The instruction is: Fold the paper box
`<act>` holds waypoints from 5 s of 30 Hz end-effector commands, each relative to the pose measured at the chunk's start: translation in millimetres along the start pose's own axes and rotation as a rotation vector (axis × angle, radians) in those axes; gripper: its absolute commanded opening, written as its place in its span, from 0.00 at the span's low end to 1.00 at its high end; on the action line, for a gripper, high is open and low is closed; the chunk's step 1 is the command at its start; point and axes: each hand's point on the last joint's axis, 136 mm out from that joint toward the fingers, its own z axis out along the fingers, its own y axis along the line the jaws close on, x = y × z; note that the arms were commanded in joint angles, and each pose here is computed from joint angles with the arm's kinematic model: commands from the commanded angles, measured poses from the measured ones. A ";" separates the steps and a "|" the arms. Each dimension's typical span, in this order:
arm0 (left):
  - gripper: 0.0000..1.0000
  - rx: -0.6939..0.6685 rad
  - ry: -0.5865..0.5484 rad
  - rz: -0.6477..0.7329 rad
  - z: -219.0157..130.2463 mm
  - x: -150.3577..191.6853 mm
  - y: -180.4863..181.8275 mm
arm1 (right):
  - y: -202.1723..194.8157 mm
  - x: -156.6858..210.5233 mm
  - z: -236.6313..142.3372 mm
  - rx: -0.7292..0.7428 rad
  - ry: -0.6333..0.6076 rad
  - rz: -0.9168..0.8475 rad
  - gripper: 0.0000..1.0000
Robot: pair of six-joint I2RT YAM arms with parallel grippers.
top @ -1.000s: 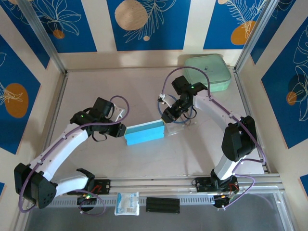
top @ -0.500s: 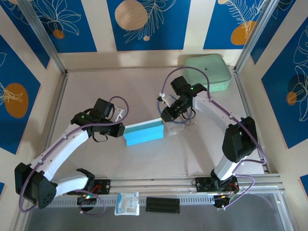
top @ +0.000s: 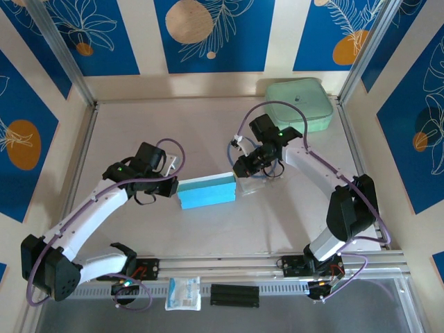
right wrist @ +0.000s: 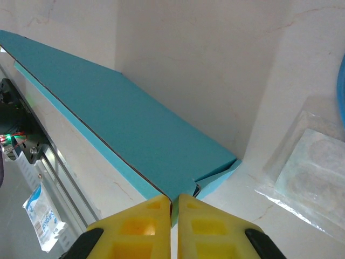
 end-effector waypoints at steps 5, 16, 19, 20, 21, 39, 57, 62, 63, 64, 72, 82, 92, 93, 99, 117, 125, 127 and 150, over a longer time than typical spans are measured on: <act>0.06 0.004 -0.008 -0.005 -0.4 2.0 -4.4 | 15.6 3.1 5.6 -0.062 -0.013 0.032 0.05; 0.03 0.008 -0.015 -0.011 0.2 1.9 -7.5 | 13.8 8.8 14.8 -0.003 -0.033 0.054 0.02; 0.03 0.005 -0.016 -0.017 0.4 1.7 -7.1 | 14.7 9.7 14.8 0.027 -0.053 0.039 0.02; 0.03 0.004 -0.015 -0.017 0.7 2.1 -7.1 | 15.5 10.8 16.1 0.045 -0.058 0.022 0.02; 0.03 0.002 -0.018 -0.019 0.4 1.7 -6.8 | 16.5 12.0 18.1 0.066 -0.066 -0.003 0.02; 0.00 0.000 -0.060 -0.096 1.3 5.6 -8.0 | 25.2 11.8 39.1 0.168 -0.167 0.025 0.02; 0.00 -0.008 -0.089 -0.096 -3.5 1.6 -7.4 | 33.2 8.2 23.0 0.099 -0.213 0.144 0.04; 0.00 -0.004 -0.110 -0.077 -6.1 -1.7 -8.6 | 38.1 7.7 17.3 0.035 -0.207 0.189 0.04; 0.00 -0.002 -0.111 -0.074 -5.9 -2.1 -9.0 | 38.1 8.5 16.9 0.024 -0.204 0.201 0.04; 0.00 -0.004 -0.116 -0.072 -6.3 -3.0 -9.0 | 37.3 8.5 16.4 0.016 -0.203 0.213 0.04; 0.00 0.008 -0.194 -0.057 -14.8 -10.7 -12.4 | 32.2 8.7 10.4 0.004 -0.226 0.250 0.03; 0.00 -0.003 -0.165 -0.087 -5.4 1.1 -7.2 | 24.9 35.6 40.9 0.066 -0.148 0.234 0.02; 0.00 0.002 -0.167 -0.145 -2.5 10.6 -4.1 | 31.6 52.5 47.8 0.148 -0.144 0.180 0.02; 0.00 0.004 -0.168 -0.148 -2.8 11.0 -4.5 | 32.8 52.8 47.6 0.149 -0.146 0.178 0.02; 0.14 -0.020 -0.193 -0.146 -12.7 8.1 -1.1 | 35.6 49.4 40.2 0.174 -0.181 0.152 0.02; 0.39 -0.131 -0.219 -0.093 -36.8 10.0 15.4 | 39.9 48.2 29.3 0.213 -0.209 0.082 0.03; 0.34 -0.127 -0.077 -0.069 -33.8 26.4 11.6 | 38.9 48.3 30.2 0.215 -0.208 0.081 0.03; 0.32 -0.130 -0.058 -0.060 -31.9 28.8 12.1 | 39.2 48.1 30.6 0.214 -0.208 0.081 0.03; 0.40 -0.024 -0.003 -0.104 -39.5 41.2 -7.0 | 37.6 45.4 31.0 0.219 -0.209 0.085 0.03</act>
